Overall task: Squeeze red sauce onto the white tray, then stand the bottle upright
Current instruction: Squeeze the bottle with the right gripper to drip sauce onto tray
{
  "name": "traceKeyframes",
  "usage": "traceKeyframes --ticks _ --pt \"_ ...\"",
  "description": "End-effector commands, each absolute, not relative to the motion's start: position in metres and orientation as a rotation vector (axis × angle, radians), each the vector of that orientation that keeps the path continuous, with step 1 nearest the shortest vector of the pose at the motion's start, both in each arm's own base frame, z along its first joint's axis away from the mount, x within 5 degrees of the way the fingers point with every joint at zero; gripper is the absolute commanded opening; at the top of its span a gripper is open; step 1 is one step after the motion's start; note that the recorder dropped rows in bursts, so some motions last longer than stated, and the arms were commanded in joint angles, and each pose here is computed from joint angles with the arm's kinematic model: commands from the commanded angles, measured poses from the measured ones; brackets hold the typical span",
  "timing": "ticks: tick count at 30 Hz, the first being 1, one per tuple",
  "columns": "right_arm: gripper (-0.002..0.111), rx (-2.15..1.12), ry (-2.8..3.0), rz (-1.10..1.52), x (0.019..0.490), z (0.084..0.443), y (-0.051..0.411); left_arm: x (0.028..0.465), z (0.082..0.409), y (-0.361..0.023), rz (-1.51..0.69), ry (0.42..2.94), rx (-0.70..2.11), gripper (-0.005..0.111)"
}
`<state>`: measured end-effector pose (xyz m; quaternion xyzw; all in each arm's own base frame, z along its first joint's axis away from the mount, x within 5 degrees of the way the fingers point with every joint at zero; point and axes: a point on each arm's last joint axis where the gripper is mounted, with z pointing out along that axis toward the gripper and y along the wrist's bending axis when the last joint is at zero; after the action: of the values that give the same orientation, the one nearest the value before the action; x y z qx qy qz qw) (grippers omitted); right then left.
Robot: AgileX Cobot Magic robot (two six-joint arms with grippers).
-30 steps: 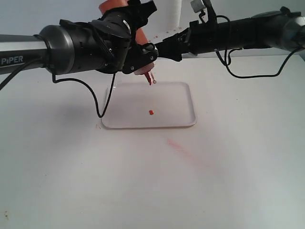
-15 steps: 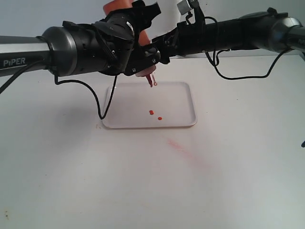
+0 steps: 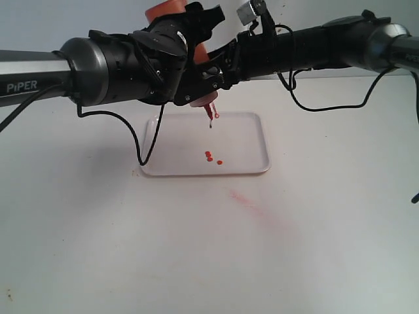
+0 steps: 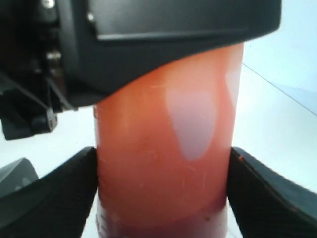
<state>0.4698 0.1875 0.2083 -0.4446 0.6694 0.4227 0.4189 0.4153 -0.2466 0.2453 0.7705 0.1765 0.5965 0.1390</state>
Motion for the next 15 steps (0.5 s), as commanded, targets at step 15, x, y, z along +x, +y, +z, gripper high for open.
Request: traceKeyframes --ticks 15 --pt "0.009 -1.18 1.637 1.087 0.468 0.212 0.171 0.413 0.256 -0.251 1.736 0.512 2.176 0.0"
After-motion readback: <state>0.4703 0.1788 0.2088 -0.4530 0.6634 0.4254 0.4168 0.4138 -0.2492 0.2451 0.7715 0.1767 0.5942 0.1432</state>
